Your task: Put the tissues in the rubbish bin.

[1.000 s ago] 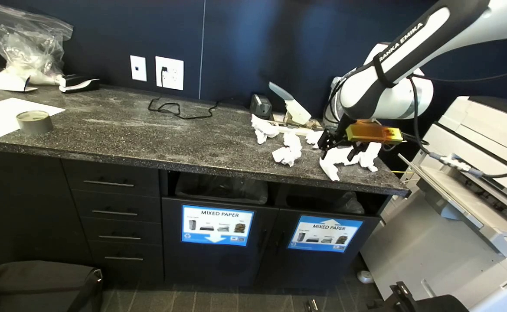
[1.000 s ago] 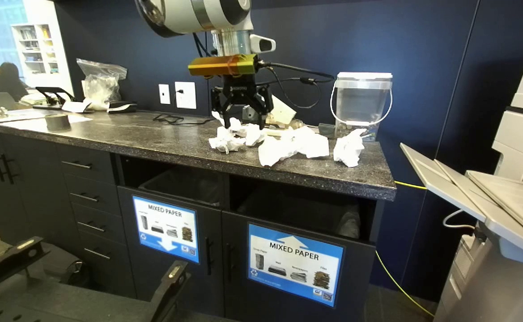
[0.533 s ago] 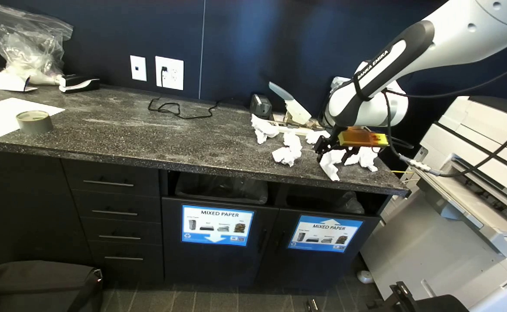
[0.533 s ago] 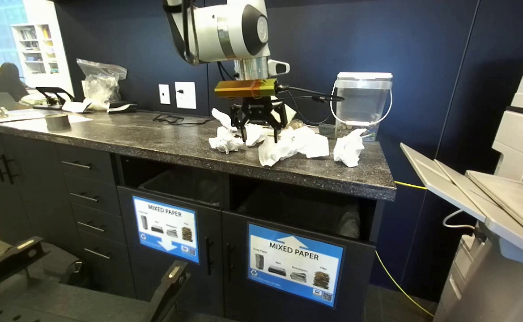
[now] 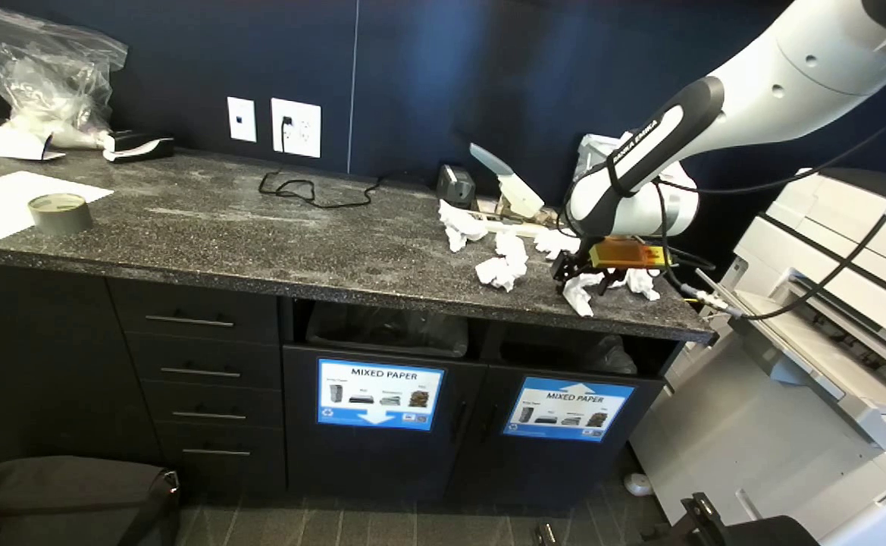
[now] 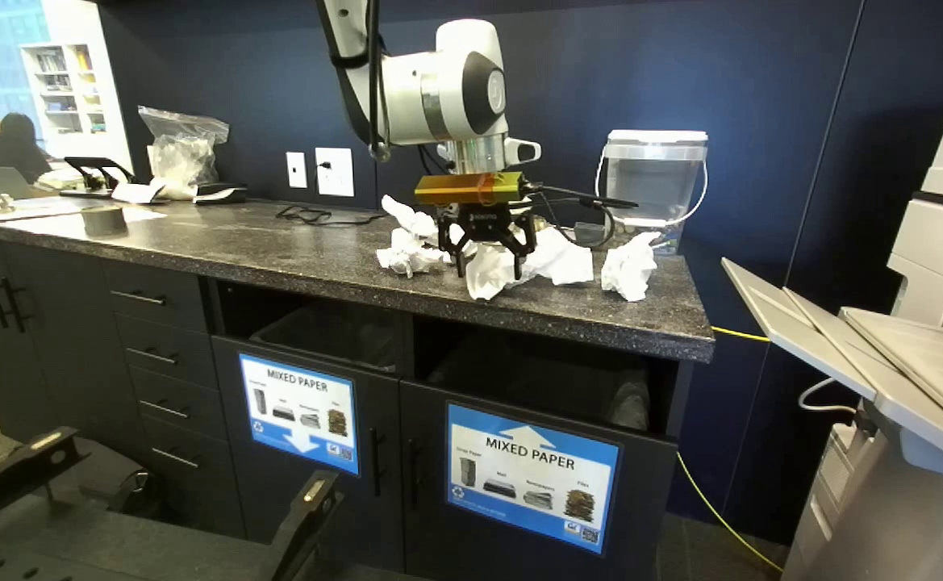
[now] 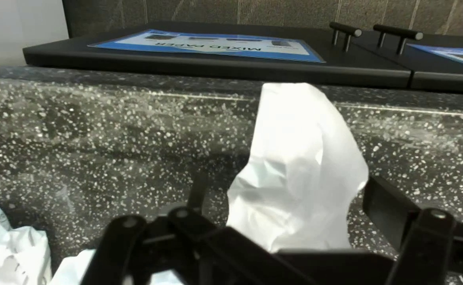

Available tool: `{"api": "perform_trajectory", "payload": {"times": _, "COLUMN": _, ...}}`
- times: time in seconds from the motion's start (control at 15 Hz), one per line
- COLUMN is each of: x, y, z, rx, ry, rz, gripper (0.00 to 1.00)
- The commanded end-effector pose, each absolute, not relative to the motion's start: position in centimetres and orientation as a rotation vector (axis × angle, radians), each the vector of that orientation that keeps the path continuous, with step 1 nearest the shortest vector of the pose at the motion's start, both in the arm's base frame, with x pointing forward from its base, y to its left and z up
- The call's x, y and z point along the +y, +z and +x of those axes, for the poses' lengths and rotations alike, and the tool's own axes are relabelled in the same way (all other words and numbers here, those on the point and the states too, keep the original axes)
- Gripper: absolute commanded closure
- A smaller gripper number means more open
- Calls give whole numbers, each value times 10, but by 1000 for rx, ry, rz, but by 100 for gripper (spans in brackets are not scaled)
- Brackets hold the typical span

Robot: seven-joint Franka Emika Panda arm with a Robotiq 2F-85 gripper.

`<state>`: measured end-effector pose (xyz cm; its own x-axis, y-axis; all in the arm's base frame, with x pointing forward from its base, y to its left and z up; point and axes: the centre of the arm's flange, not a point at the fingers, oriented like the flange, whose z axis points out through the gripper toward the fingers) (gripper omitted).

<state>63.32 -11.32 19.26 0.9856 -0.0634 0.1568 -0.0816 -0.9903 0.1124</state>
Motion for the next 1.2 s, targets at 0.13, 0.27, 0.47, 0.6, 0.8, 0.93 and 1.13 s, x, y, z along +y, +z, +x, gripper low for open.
{"api": "perform_trajectory", "payload": {"times": 0.13, "x": -125, "y": 186, "z": 656, "rx": -99, "ry": 245, "rz": 3022, "gripper": 0}}
{"api": "perform_trajectory", "payload": {"times": 0.27, "x": -125, "y": 185, "z": 658, "rx": -95, "ry": 251, "rz": 3022, "gripper": 26}}
{"api": "perform_trajectory", "payload": {"times": 0.47, "x": -123, "y": 182, "z": 660, "rx": -87, "ry": 251, "rz": 3029, "gripper": 50}}
{"api": "perform_trajectory", "payload": {"times": 0.6, "x": -121, "y": 180, "z": 659, "rx": -79, "ry": 241, "rz": 3040, "gripper": 65}}
{"api": "perform_trajectory", "payload": {"times": 0.8, "x": -114, "y": 182, "z": 656, "rx": -64, "ry": 227, "rz": 3063, "gripper": 84}}
{"api": "perform_trajectory", "payload": {"times": 0.93, "x": -108, "y": 184, "z": 651, "rx": -46, "ry": 202, "rz": 3073, "gripper": 88}}
{"api": "perform_trajectory", "payload": {"times": 1.13, "x": -101, "y": 189, "z": 642, "rx": 2, "ry": 156, "rz": 3082, "gripper": 86}}
